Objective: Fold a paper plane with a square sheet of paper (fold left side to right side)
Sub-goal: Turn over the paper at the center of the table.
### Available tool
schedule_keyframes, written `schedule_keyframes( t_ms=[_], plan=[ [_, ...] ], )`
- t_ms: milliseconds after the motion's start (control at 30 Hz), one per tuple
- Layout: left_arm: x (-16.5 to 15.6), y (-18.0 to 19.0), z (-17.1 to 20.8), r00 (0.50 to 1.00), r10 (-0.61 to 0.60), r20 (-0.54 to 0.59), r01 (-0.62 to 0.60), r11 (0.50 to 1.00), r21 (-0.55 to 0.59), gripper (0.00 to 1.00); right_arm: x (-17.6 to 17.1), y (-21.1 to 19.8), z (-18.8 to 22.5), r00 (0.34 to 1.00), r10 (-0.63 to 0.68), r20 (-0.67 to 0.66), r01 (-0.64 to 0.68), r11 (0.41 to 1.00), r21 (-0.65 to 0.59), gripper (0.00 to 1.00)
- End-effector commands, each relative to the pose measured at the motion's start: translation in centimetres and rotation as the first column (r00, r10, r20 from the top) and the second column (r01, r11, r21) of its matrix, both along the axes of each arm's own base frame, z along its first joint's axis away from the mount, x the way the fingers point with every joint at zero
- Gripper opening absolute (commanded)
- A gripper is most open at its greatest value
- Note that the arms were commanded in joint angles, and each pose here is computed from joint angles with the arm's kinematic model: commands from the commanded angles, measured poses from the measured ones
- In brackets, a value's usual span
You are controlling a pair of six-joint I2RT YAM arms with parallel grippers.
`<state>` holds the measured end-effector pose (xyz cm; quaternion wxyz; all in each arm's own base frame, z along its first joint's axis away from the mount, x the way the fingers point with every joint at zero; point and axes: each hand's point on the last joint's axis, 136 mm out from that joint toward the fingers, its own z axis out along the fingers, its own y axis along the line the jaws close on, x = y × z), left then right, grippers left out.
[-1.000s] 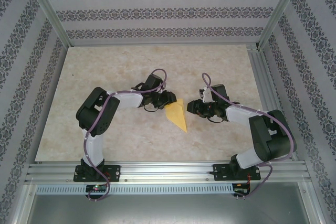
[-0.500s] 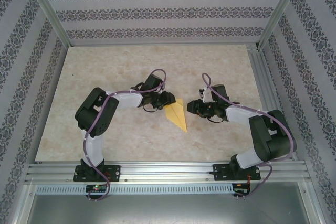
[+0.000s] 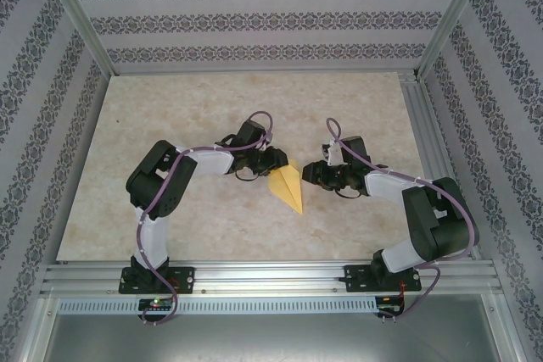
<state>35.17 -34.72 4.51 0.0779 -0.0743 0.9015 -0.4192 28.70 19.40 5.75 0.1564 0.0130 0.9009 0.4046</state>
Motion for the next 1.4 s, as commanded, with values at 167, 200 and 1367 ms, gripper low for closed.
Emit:
schedule_keyframes(
  t_ms=[167,200,1367],
  plan=[
    [0.4,-1.5,2.1,0.997,-0.027,0.066,0.031,0.997,-0.065,0.25,0.0,0.1,1.0,0.999,0.014,0.034,-0.014,1.000,0.017,0.42],
    [0.4,-1.5,2.2,0.997,-0.029,0.070,0.034,0.997,-0.068,0.24,0.1,0.1,1.2,0.999,0.009,0.041,-0.010,1.000,0.021,0.42],
    [-1.7,-1.4,31.2,0.804,-0.010,0.594,0.250,0.913,-0.323,0.06,-3.4,2.1,22.0,0.890,0.008,0.456,-0.225,0.878,0.423,0.96]
  ],
)
